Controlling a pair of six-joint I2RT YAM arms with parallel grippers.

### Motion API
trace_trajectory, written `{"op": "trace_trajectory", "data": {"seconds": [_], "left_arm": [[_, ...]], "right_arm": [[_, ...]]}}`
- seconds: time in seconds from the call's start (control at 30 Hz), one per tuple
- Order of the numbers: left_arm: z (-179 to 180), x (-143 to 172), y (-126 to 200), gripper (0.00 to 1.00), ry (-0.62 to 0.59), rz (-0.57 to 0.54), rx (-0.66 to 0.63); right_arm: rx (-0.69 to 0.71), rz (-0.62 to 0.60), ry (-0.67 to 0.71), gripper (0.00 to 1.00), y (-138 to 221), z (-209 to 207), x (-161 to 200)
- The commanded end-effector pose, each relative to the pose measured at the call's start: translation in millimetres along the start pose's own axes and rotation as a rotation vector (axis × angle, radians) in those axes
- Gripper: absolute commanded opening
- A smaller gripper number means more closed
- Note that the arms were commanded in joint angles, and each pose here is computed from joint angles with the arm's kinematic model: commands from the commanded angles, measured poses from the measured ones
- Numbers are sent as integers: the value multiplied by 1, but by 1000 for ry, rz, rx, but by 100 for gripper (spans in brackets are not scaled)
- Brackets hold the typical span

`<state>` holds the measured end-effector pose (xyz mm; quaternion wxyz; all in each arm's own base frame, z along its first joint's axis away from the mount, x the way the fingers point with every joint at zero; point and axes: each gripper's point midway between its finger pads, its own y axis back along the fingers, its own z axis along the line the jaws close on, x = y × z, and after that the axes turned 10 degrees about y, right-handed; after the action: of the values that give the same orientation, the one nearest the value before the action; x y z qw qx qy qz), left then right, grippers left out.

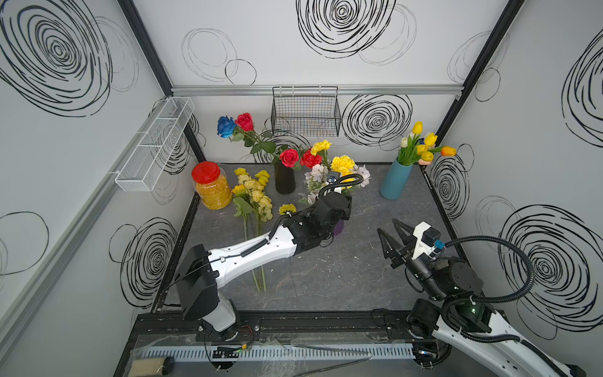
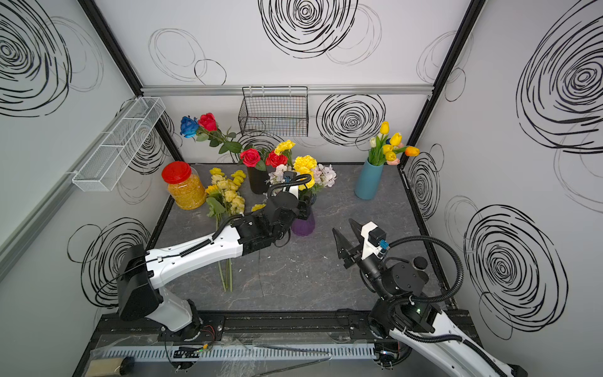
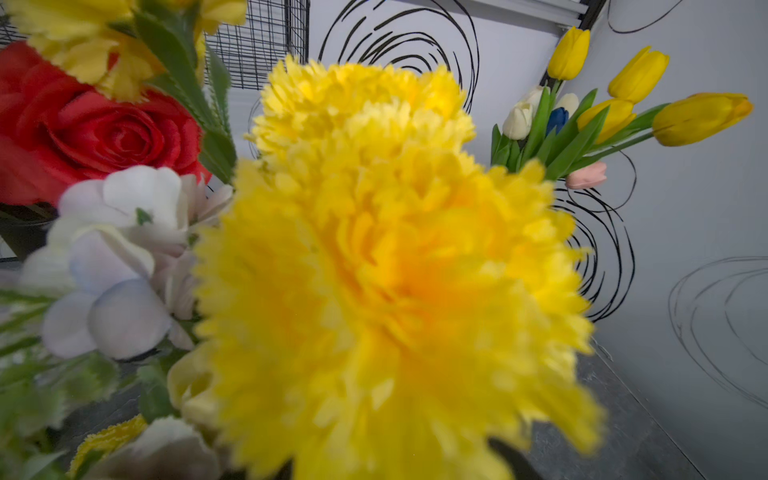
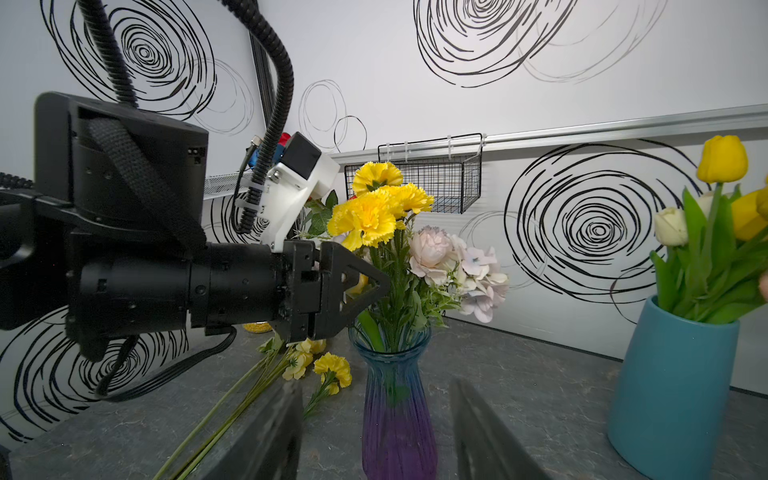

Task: Pick out yellow flowers from the vase
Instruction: Pick up the flower from the vase.

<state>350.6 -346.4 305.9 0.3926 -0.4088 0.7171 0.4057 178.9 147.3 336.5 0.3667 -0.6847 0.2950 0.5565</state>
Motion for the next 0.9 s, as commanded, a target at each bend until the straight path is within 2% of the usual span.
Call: {"op": "trace_trajectory", "data": {"seconds": [0.0,0.3,0.57,0.87], "left_arm": [[0,-31,-8,58,22,-119,-34],[-10,-48,-18,48,34,-175,-5],[-13,-69,-6,35,58,-226,32],[-9,-88,13,30,70,-275,42]], "right_arm": [[3,-24,-6,60,2,-2,-5],[-17,-31,-22,60,1,2,-5],[-38,-24,-27,60,-4,7,-2],[-54,-13,-29,60,-11,13,5]]}}
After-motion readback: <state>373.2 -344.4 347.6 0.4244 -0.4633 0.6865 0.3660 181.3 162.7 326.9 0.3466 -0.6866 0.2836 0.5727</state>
